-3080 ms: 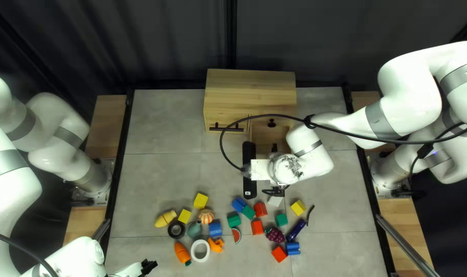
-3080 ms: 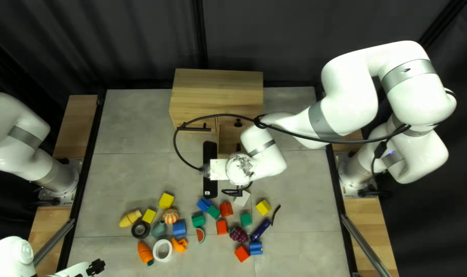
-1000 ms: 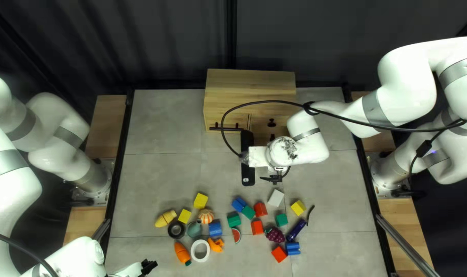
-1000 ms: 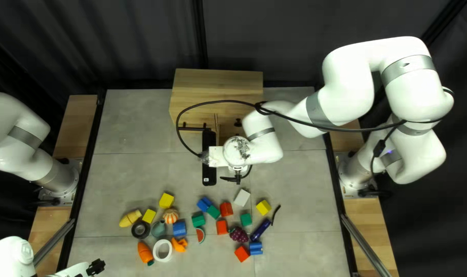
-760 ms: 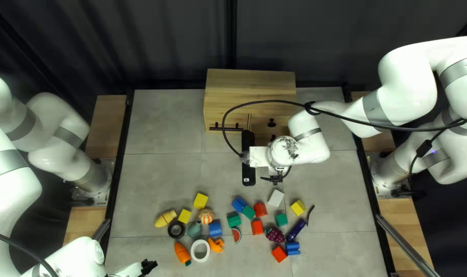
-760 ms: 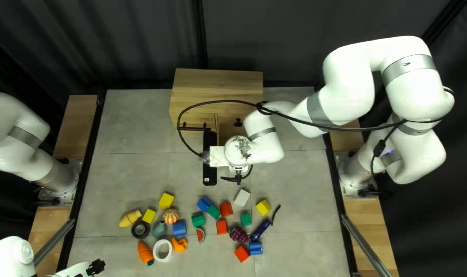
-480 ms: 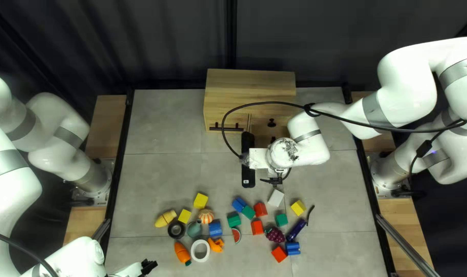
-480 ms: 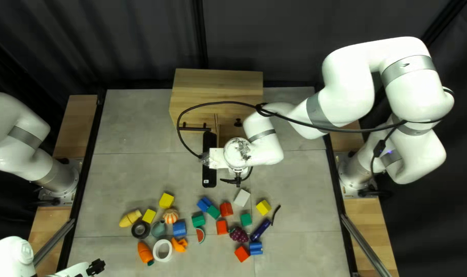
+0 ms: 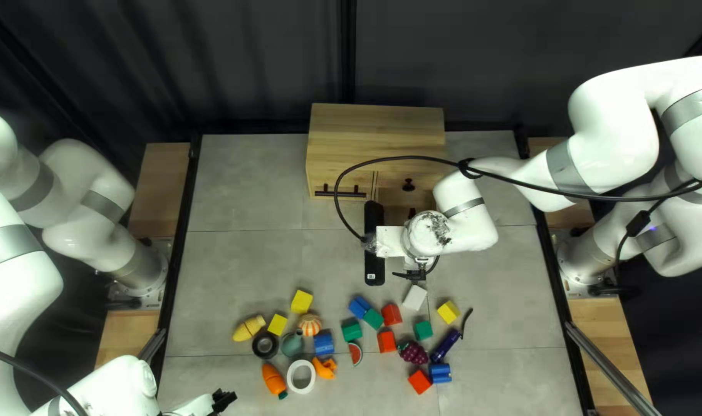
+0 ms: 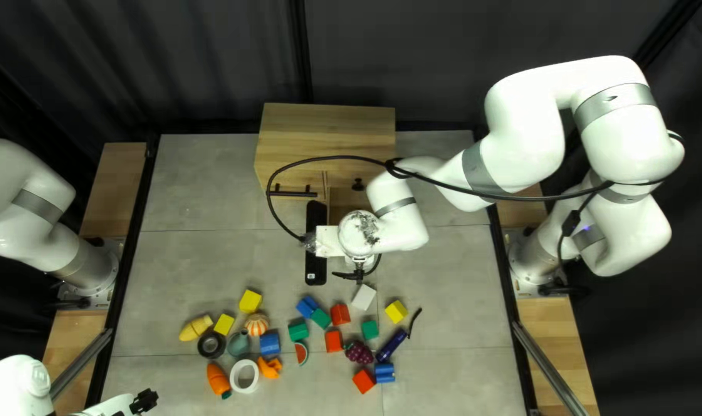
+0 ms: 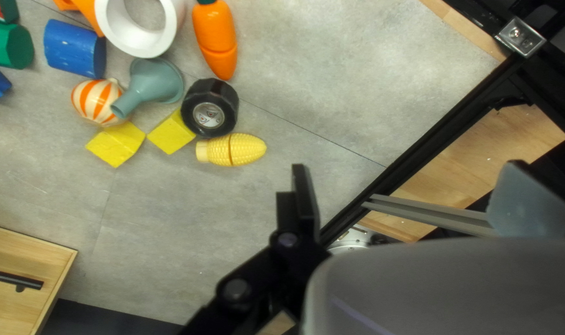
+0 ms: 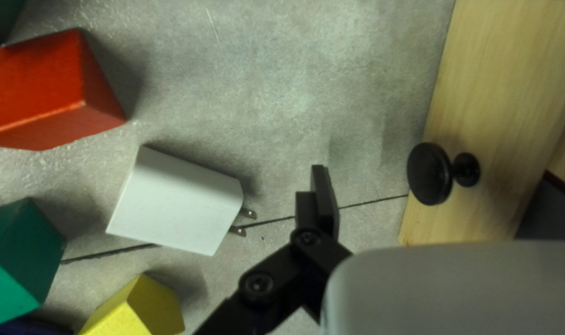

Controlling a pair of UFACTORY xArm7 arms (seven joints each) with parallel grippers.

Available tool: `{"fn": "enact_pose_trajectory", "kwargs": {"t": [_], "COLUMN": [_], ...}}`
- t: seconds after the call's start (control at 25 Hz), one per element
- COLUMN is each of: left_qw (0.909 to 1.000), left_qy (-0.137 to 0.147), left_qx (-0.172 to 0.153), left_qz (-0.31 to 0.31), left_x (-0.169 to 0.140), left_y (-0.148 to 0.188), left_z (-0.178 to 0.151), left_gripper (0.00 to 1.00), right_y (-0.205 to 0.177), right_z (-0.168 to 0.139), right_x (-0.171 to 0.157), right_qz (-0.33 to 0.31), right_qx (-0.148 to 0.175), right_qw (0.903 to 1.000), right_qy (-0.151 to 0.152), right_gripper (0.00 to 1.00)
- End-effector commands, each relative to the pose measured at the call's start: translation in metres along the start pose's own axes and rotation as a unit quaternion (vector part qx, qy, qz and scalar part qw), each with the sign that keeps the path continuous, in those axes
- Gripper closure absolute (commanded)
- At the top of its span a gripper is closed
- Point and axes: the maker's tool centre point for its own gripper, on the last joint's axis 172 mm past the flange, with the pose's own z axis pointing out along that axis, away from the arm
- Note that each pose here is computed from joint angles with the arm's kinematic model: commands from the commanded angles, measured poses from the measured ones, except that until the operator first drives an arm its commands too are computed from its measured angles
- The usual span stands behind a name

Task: Open drawers and place objects into drawer and close

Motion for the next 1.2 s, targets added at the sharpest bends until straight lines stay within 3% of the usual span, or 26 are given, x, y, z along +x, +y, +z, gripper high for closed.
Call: {"fn": "enact_pose_trajectory", "kwargs": {"t": [0.04,1.2], "left_qw": [1.0,1.0], "left_qy": [0.0,0.0], "left_qx": [0.0,0.0], "left_qz": [0.0,0.0], "left_x": [0.0,0.0], "left_y": [0.0,0.0], "left_z": [0.0,0.0], "left_gripper": [0.0,0.0], "right_y": [-0.001,-0.009], "right_z": [-0.001,-0.013], "right_x": [0.002,0.003], "right_qz": [-0.003,-0.018], "right_qx": [0.002,0.0], "right_qw": [1.0,0.9998], "right_qy": [0.0,0.006], "right_gripper": [0.0,0.0]}}
